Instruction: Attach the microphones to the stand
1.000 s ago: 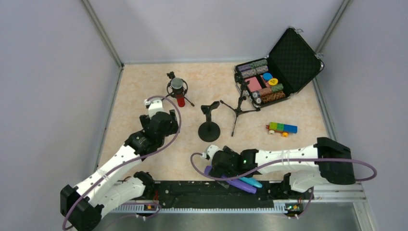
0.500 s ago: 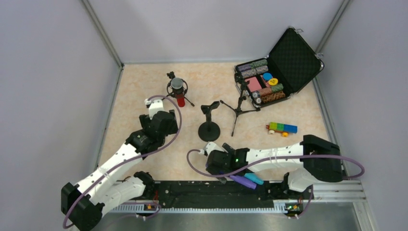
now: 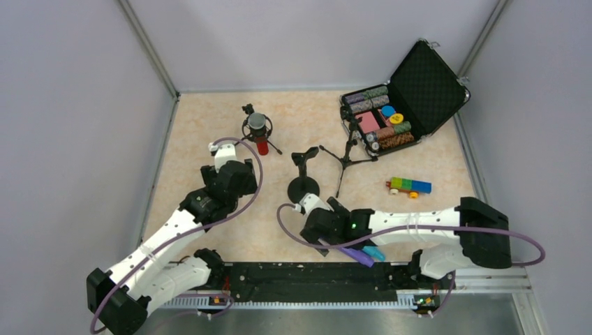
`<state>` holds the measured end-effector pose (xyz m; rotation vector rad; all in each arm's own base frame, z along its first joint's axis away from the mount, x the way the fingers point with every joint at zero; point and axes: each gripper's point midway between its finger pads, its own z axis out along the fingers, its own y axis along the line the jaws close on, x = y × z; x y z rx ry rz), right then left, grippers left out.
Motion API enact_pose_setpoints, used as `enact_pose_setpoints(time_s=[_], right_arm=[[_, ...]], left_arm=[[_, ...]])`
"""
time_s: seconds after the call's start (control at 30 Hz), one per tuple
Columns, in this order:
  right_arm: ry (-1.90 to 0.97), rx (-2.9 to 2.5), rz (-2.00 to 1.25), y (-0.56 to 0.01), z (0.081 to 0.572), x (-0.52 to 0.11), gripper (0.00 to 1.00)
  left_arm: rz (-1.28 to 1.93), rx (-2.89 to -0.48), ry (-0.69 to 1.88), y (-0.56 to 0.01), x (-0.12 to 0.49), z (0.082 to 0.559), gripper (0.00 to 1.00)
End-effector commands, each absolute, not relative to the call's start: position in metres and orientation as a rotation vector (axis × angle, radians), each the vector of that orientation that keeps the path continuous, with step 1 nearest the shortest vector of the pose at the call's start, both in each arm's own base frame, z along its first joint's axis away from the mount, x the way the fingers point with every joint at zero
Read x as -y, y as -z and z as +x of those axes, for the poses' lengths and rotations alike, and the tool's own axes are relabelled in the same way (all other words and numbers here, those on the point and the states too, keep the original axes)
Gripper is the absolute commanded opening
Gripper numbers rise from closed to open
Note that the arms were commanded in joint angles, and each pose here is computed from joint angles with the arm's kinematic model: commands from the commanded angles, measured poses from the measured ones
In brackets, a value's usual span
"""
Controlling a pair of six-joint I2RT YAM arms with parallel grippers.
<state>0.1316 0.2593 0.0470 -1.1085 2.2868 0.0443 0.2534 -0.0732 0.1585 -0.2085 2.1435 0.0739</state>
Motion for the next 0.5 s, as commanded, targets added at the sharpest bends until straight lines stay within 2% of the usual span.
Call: enact_pose_setpoints(time_s=[0.0,0.23,0.47], right_arm=[[-0.281,-2.165,-1.025,-0.102,0.136,-0.292,0.99],[-0.538,-2.085,-1.085,-0.133,0.113,-0.304,0.97],[-0.628,-2.139,-1.195,-0.116,0.090,-0.307,0.90]], left_arm=[[-0.205,-2.095,-0.054,-0.184,0.075,0.259,0.96],[-0.119,-2.140,-0.114,-0.192,0.071,0.256,0.96],[-0.020,-2.185,-0.209,-0.181,0.062,0.251,0.95]])
